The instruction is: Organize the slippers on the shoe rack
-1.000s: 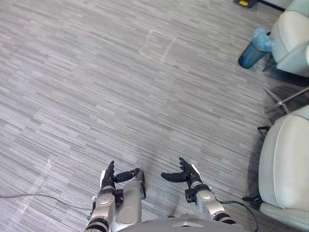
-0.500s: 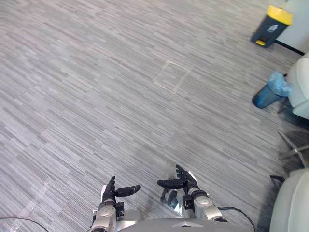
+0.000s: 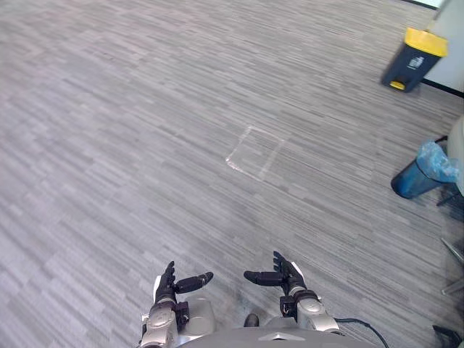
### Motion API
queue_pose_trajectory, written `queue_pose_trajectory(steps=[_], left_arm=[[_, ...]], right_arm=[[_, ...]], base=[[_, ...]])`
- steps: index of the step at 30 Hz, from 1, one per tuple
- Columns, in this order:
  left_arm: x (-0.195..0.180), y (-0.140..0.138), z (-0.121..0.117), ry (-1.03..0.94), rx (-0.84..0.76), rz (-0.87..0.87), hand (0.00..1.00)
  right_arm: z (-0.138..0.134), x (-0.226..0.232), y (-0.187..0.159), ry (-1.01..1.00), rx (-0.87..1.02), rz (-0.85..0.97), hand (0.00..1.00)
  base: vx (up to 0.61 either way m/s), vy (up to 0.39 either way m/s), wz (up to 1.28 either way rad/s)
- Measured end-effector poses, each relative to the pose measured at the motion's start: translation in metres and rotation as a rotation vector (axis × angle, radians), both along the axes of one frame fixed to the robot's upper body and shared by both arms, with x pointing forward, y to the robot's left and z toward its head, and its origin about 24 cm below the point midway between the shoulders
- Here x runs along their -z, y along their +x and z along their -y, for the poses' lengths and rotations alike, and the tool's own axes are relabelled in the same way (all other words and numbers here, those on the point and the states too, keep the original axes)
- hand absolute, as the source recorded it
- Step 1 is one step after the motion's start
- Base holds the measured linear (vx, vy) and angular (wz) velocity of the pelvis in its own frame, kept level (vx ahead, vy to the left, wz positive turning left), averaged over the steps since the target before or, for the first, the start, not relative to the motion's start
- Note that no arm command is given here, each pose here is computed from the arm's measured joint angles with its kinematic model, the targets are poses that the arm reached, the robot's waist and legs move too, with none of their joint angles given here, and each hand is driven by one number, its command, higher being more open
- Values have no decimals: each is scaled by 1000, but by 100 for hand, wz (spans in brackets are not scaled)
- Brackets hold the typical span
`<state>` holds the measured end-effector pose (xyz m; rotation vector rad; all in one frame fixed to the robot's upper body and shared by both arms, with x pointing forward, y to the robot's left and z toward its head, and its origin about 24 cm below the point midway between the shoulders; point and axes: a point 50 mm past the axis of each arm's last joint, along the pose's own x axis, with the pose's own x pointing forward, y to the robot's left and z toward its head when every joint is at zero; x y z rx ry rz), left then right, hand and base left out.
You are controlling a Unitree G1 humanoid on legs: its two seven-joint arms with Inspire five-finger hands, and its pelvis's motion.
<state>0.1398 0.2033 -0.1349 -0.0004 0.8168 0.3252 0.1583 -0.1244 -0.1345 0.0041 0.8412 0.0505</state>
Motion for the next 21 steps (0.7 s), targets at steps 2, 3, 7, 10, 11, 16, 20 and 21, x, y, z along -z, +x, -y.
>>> queue_pose_trajectory(steps=[2, 3, 7, 10, 11, 16, 20, 21], left_arm=[[1, -1, 5, -7, 7, -5, 100], [0, 4, 0, 9, 19, -4, 100], [3, 0, 3, 5, 33, -29, 100], [6, -7, 1, 10, 27, -60, 100], [8, -12, 1, 14, 29, -77, 100], [11, -16, 4, 13, 61, -104, 100], [15, -20, 15, -2, 122, -135, 100], [15, -19, 18, -8, 127, -132, 100]], right_arm=[[5, 2, -3, -16, -2, -11, 100], [2, 2, -3, -11, 1, -18, 100], [2, 4, -7, -8, 3, -31, 100], [1, 6, -11, -9, -12, -51, 100], [0, 6, -9, -9, -23, -42, 100], [-7, -1, 5, -1, -77, 6, 100], [-4, -2, 8, -5, -70, 14, 100], [-3, -2, 8, -6, -65, 12, 100]], base=[[437, 217, -35], [704, 352, -15], [502, 286, 3], [426, 207, -9], [353, 134, -5], [454, 40, 13], [499, -143, 52], [634, -209, 22]])
